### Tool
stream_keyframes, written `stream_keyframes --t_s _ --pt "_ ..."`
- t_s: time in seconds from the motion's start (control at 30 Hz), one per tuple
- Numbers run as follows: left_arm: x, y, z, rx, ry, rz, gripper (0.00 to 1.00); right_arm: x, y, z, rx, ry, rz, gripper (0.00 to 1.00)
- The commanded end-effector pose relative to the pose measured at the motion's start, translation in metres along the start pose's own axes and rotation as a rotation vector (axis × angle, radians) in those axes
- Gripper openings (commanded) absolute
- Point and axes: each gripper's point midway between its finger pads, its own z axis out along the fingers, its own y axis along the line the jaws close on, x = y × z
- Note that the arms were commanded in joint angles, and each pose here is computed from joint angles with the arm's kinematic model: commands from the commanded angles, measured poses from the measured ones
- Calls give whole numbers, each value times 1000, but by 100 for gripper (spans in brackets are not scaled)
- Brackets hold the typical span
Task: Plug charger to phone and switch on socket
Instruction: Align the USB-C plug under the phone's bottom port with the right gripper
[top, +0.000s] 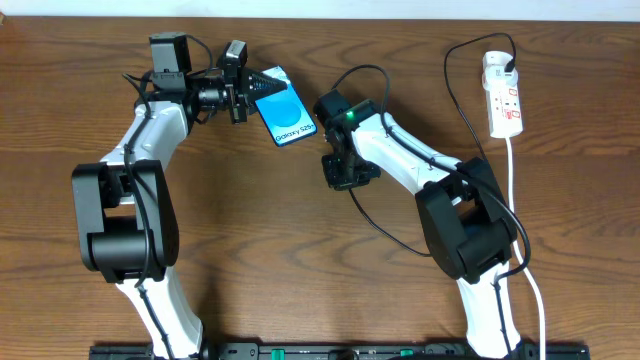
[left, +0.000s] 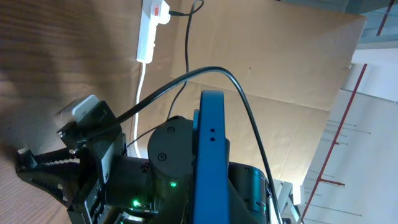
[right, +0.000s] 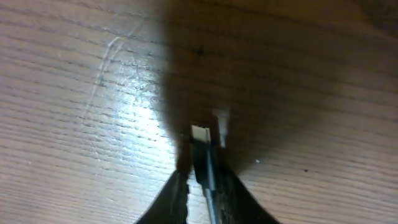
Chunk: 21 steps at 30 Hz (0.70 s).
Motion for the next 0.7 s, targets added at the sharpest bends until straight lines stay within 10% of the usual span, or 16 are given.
stream_keyframes --t_s 0.0,0.27,0.67 --pt "6 -19 -1 30 40 66 8 27 -14 50 54 139 -10 6" --pt "6 -19 -1 29 39 65 7 28 -5 47 -70 168 -28 1" --pt "6 -19 -1 29 39 66 7 8 42 -76 -790 -9 -242 1"
